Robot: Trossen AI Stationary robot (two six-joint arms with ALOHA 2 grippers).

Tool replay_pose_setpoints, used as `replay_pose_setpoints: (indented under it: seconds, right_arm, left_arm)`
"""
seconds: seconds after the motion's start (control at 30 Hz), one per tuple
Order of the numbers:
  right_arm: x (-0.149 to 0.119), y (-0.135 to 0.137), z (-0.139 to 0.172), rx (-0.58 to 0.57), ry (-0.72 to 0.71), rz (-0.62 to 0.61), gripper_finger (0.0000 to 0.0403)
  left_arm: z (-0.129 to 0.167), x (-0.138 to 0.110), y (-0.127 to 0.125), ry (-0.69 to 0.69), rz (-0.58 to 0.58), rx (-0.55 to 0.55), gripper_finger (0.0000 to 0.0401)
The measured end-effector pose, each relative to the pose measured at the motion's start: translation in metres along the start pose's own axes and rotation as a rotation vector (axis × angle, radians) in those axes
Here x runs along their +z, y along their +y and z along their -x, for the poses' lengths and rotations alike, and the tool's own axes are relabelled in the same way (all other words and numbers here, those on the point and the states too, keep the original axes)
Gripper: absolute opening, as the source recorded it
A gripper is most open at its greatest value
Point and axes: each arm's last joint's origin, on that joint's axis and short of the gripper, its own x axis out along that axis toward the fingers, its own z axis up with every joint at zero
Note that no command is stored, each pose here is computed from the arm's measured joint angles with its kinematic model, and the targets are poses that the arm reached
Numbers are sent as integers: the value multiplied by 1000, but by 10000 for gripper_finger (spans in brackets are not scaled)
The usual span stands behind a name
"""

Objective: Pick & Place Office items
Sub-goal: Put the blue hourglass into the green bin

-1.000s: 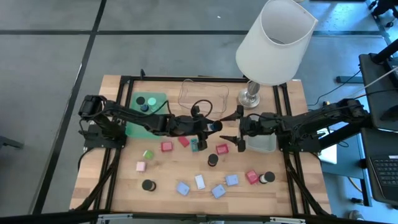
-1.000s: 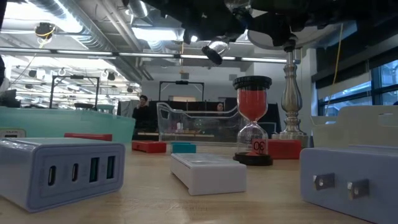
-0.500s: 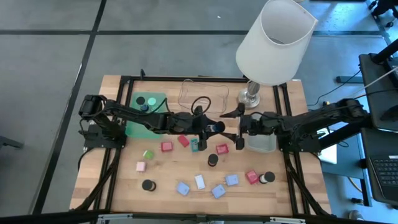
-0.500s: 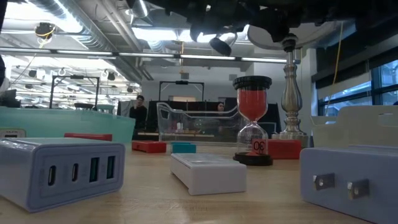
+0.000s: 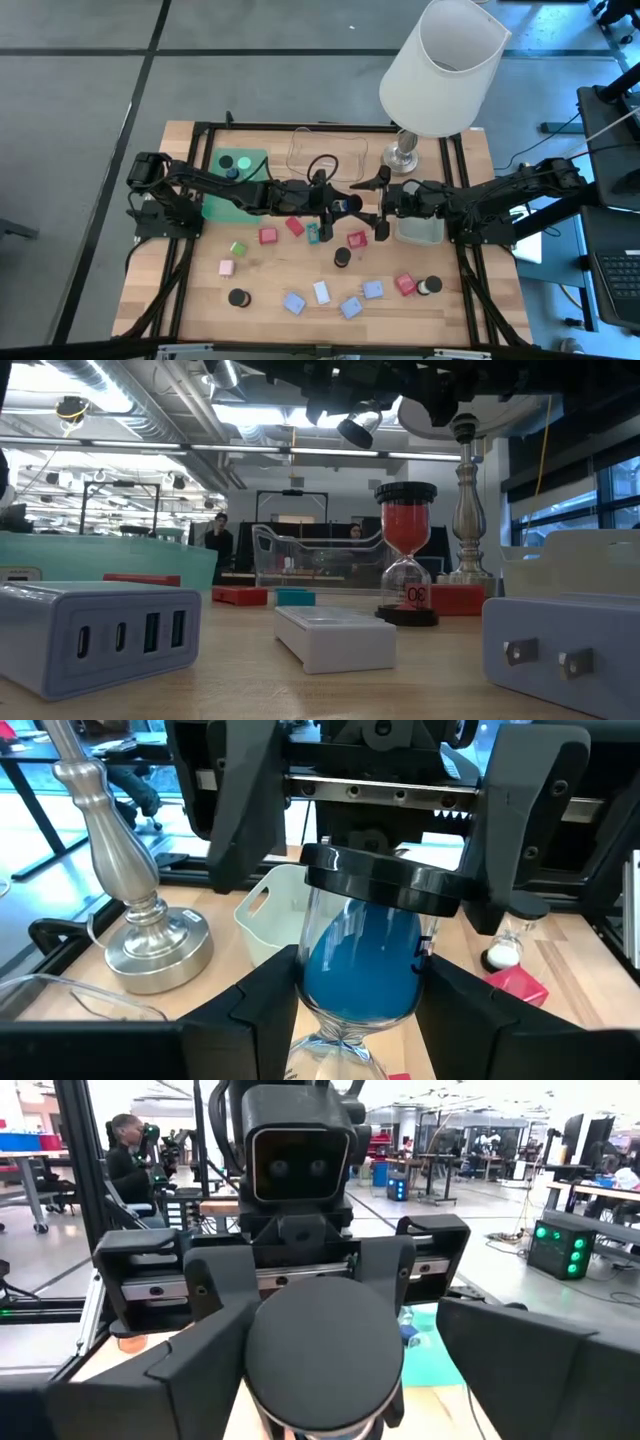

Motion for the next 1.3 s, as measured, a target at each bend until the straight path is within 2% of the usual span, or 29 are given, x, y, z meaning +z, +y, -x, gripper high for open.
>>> replay_pose_setpoints:
  seconds: [0.47, 0.77, 0.93, 1.07, 1.17, 1.3]
  right_arm:
    - [1, 0, 0, 1, -7, -129, 214]
    - [3, 0, 0, 0, -23, -137, 214]
    - [7, -2, 2, -43, -53, -154, 214]
    - [15, -7, 7, -104, -89, -195, 214]
    - [23, -11, 12, -170, -129, -248, 214]
    - [30, -14, 18, -221, -179, -344, 214]
  left_arm:
    - [0, 3, 0, -33, 14, 9, 171]
    - [0, 4, 0, -43, 4, 10, 181]
    - [5, 10, 1, -61, -109, 20, 221]
    - [19, 22, 5, -61, -187, 89, 250]
    - [33, 30, 7, -45, -226, 129, 265]
    - [46, 34, 3, -20, -310, 116, 271]
